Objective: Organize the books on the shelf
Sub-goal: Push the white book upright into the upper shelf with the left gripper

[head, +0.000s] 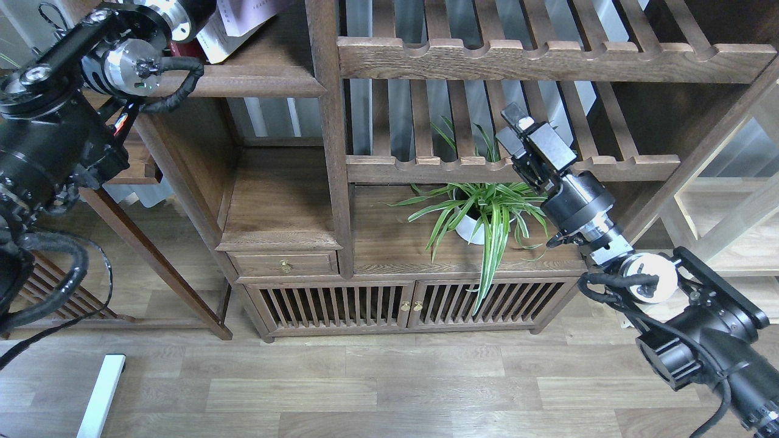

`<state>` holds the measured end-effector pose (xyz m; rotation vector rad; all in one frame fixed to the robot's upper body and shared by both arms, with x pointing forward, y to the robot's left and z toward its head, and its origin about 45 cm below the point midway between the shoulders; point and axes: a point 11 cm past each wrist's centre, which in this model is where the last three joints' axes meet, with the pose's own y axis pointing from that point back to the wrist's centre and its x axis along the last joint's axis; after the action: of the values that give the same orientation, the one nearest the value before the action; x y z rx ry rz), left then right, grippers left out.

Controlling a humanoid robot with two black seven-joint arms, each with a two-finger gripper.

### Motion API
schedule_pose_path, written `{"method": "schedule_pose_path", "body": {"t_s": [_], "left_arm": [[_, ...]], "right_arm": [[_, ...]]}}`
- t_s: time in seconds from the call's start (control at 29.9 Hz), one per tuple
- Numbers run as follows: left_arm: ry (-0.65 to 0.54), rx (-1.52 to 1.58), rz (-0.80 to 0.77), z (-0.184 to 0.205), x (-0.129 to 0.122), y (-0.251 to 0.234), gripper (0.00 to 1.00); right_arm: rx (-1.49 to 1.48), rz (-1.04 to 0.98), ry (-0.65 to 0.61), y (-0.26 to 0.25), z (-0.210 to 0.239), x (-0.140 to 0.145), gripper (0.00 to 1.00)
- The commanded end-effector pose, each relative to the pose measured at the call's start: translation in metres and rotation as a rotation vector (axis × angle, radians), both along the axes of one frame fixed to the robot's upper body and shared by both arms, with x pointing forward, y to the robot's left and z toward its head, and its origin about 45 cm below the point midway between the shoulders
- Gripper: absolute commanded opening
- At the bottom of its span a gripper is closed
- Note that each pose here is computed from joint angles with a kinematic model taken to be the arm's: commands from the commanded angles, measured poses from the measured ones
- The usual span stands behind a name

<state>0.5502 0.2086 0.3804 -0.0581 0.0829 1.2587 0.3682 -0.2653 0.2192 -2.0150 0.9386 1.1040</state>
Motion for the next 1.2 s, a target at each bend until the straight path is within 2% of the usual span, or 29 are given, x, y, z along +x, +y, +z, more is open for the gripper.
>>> {"method": "schedule_pose_path", "body": {"t_s": [0.0, 0.37, 0.57, 1.17], "left_arm": [[-0.006, 0.009, -0.005, -0.001, -0.001, -0.002, 0.09], [-0.017, 0.047, -0.017, -0.007, -0.003, 0.002, 0.15], [-0.004, 0.049, -0.004, -0.015, -0.003, 0.009, 0.15], [-0.063, 0.024, 0.021, -0.027, -0.006, 0.015, 0.14]], "right_arm": [[-0.008, -0.004, 0.000, -0.004, 0.000, 0.000, 0.90], [-0.010, -0.005, 0.000, -0.004, 0.000, 0.000, 0.90], [-0.010, -0.004, 0.001, -0.004, 0.000, 0.000, 0.90], [-0.012, -0.003, 0.002, -0.004, 0.000, -0.001, 0.90]]}}
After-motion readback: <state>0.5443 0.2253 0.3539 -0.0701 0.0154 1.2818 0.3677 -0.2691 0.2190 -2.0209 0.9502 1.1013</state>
